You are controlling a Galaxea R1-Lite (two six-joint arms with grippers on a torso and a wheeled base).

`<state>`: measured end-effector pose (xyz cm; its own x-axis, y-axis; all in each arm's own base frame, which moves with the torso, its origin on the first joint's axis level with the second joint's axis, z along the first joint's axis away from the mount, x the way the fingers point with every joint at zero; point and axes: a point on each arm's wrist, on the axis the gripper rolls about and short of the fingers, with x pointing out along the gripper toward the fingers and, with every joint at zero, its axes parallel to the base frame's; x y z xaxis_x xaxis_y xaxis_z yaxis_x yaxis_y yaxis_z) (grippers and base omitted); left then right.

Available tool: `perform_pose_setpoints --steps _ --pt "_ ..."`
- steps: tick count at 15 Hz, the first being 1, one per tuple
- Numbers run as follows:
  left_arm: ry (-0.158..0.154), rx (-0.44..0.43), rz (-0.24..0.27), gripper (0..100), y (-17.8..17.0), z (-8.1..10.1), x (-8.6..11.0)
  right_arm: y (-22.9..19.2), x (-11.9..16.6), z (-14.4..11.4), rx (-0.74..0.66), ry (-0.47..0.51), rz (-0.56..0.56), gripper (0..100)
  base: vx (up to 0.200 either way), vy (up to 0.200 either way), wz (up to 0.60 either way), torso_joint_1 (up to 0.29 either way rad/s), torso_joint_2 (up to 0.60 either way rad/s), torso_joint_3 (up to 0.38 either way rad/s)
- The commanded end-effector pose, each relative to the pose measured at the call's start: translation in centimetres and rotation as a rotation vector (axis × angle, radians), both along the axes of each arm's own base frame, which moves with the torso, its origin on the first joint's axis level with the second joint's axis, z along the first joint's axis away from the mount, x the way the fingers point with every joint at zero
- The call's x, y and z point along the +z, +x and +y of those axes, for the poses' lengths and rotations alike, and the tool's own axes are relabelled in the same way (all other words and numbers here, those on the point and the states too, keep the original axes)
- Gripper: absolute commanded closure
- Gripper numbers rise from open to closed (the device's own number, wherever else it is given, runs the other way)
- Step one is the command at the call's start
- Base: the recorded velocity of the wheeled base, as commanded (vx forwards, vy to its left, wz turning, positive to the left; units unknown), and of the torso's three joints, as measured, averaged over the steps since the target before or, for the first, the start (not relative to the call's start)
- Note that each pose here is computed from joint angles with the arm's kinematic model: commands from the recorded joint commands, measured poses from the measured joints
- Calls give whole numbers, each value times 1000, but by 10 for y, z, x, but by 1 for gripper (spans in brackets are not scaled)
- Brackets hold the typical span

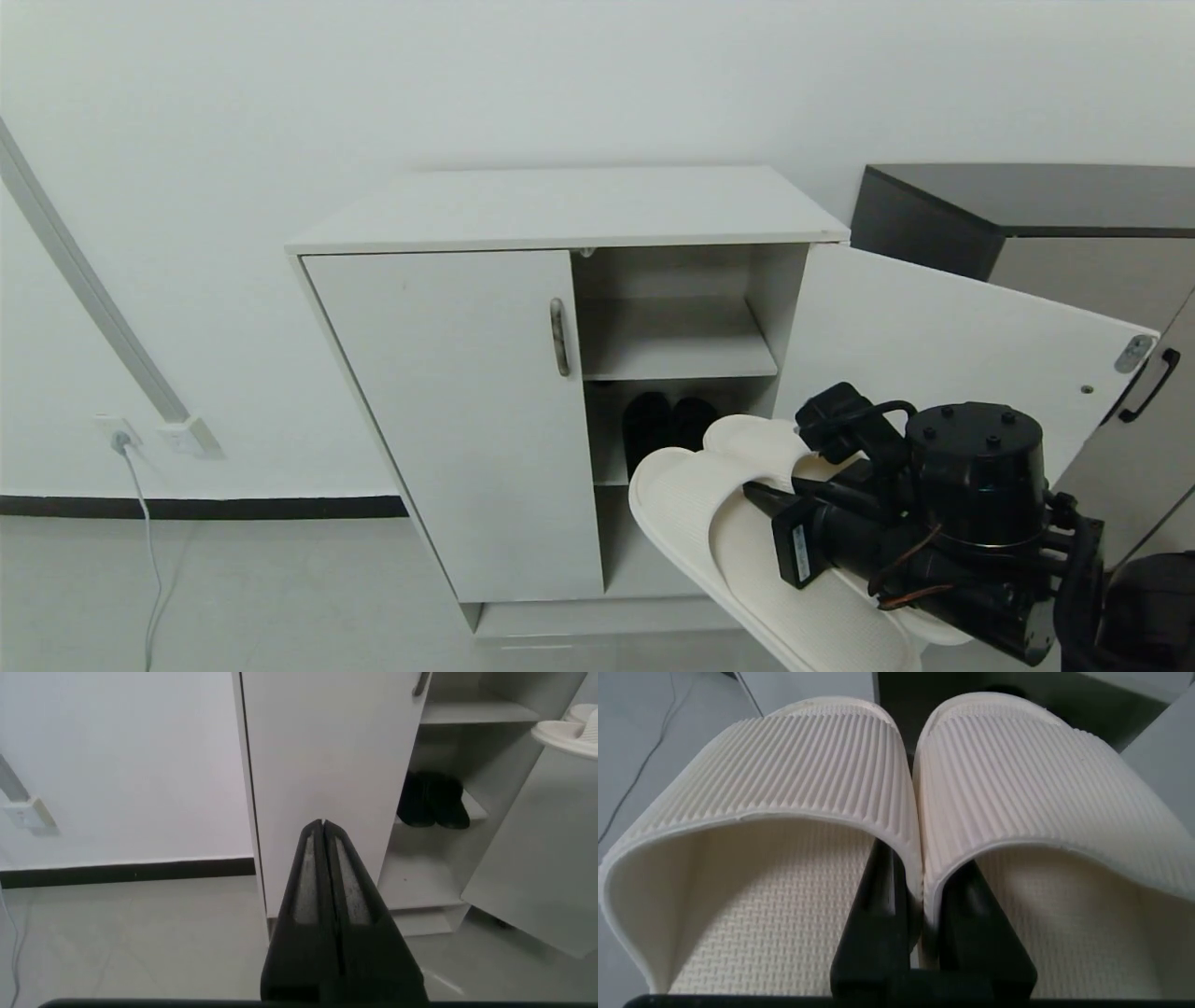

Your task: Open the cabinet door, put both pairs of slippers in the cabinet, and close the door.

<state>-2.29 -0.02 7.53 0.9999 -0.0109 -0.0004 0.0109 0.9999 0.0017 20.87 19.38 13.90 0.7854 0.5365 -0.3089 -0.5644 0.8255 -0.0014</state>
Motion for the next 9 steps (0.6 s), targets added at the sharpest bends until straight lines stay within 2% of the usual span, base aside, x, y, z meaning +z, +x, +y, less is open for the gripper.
perform_pose_setpoints --steps 1,5,9 --pt "0 0 1 100 0 0 0 0 0 0 0 -1 1 100 0 0 0 -119 471 344" --pt "0 0 1 100 0 0 0 0 -1 0 2 -2 2 100 0 0 0 -101 459 356" --pt "0 0 1 100 0 0 0 -1 -2 2 6 -6 7 100 0 0 0 -46 446 391"
